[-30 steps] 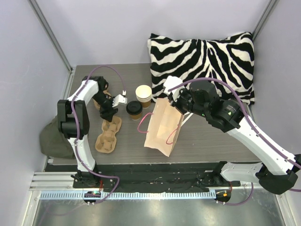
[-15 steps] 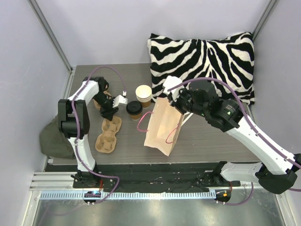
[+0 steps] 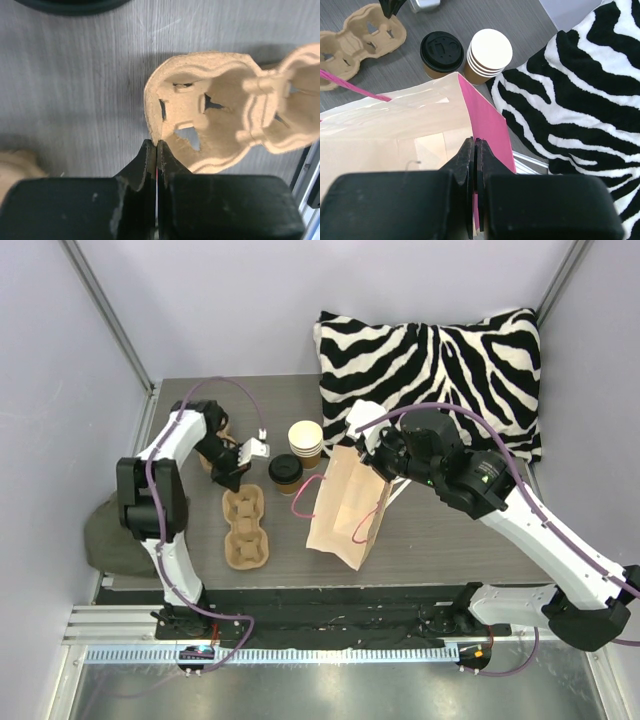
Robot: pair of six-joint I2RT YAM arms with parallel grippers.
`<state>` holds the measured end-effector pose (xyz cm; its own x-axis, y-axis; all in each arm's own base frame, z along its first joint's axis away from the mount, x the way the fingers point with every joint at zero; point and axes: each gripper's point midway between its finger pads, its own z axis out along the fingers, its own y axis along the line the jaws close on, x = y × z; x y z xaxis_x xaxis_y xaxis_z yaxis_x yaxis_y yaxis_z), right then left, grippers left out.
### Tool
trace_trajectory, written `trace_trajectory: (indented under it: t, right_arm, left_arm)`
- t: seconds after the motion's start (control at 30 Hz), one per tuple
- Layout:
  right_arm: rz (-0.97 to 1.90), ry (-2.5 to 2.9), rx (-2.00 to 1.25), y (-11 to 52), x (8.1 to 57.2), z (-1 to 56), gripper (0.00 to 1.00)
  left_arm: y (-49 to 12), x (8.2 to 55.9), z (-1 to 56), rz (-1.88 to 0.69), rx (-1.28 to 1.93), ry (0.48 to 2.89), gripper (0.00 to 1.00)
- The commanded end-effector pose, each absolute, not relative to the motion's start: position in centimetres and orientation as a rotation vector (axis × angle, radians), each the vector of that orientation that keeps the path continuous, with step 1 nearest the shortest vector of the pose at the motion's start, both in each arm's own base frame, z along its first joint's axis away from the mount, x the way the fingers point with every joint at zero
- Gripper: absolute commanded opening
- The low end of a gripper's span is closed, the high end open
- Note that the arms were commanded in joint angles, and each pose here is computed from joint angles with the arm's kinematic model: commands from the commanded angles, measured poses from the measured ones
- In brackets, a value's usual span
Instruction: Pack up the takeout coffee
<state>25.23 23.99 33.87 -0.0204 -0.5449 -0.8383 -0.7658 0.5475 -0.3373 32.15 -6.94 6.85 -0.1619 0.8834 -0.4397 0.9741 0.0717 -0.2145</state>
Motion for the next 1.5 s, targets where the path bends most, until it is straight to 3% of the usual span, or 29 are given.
trace_trajectory:
  t: [0.0,0.3,0.57,0.9,1.17,1.47]
  right_arm:
    - [0.304,1.654,-1.04,24.3,25.1,36.4,0.01]
    - [0.418,1.679,-0.999,24.3,23.6,36.3,0.01]
    - [0.46,1.697,-0.935,23.6,23.6,36.8,0.01]
    - [0.489,1.768,-0.835,22.4,24.3,35.5,0.01]
    - [0.499,1.811,-0.794,22.3,25.3,34.8,0.01]
    - [0.483,1.846,-0.74,22.4,26.9,34.9,0.01]
  left_arm:
    - [-8.6,29.3,15.3,-0.721,1.791,2.065,0.0]
    - [-10.4,26.5,28.9,-0.586,1.562,1.914,0.0]
    - [-11.3,26.5,44.2,-0.268,1.224,1.554,0.0]
    - [-12.9,23.6,54.5,-0.16,1.096,1.259,0.0]
    - [-15.8,22.3,56.7,-0.354,1.086,1.169,0.0]
    - [-21.4,21.2,53.4,-0.376,1.261,1.16,0.0]
